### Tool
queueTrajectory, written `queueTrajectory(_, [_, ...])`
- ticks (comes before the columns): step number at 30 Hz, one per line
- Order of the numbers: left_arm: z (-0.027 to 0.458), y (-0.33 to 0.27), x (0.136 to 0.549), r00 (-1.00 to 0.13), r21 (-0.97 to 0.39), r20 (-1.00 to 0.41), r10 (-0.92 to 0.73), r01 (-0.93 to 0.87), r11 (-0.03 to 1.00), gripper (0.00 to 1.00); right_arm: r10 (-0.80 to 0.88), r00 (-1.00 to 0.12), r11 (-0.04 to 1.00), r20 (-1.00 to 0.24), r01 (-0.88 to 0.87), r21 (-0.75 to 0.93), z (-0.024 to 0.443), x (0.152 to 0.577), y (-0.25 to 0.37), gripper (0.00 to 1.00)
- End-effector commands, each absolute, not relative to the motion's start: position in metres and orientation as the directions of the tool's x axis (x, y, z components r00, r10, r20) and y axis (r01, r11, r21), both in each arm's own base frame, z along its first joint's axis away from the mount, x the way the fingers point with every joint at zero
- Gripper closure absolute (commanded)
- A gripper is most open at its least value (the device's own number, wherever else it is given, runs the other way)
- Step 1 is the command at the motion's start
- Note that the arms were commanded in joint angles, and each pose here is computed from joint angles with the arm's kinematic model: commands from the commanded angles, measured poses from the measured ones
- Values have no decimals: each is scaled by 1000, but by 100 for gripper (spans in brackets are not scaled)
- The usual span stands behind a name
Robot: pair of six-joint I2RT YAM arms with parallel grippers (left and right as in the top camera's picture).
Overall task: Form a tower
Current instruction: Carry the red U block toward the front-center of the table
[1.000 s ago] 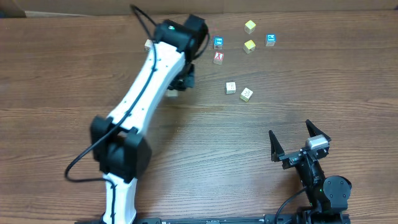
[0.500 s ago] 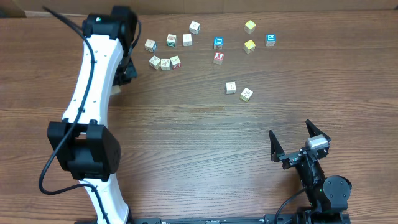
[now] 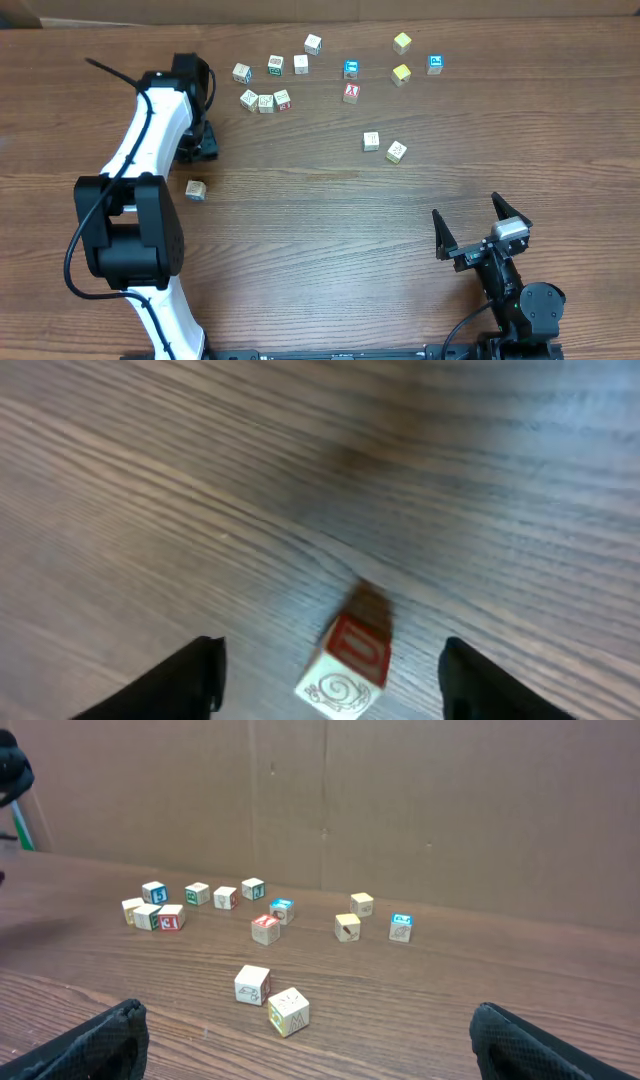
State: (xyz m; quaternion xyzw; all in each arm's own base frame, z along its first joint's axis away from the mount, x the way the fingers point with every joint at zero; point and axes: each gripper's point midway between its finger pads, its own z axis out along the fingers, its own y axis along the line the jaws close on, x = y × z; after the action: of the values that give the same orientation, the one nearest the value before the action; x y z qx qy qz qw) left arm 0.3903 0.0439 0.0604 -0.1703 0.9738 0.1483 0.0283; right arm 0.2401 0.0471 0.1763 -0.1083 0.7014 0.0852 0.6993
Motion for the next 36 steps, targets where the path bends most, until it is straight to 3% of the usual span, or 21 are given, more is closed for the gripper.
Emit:
queueTrajectory(1, [51, 38, 382, -954, 253, -69, -291, -299, 920, 33, -24, 5, 964, -1000, -266, -24, 175, 240, 47, 0])
queueTrajectory(8, [33, 21, 355, -954, 185, 49, -297, -284, 941, 32, -23, 5, 964, -1000, -266, -24, 175, 240, 47, 0])
queueTrajectory(19, [22, 23, 348, -952, 196, 61, -298, -282, 939, 46, -24, 5, 964, -1000, -266, -24, 175, 240, 47, 0])
queueTrajectory(25, [7, 31, 348, -955, 236, 19, -297, -285, 929, 47, -24, 6, 964, -1000, -266, -24, 175, 240, 47, 0])
queueTrajectory(32, [2, 31, 359, -957, 221, -27, -290, -289, 932, 58, -24, 5, 964, -1000, -266, -24, 175, 240, 47, 0])
queueTrajectory(36, [2, 31, 370, -957, 207, -69, -283, -291, 934, 70, -23, 6, 964, -1000, -266, -24, 175, 240, 47, 0])
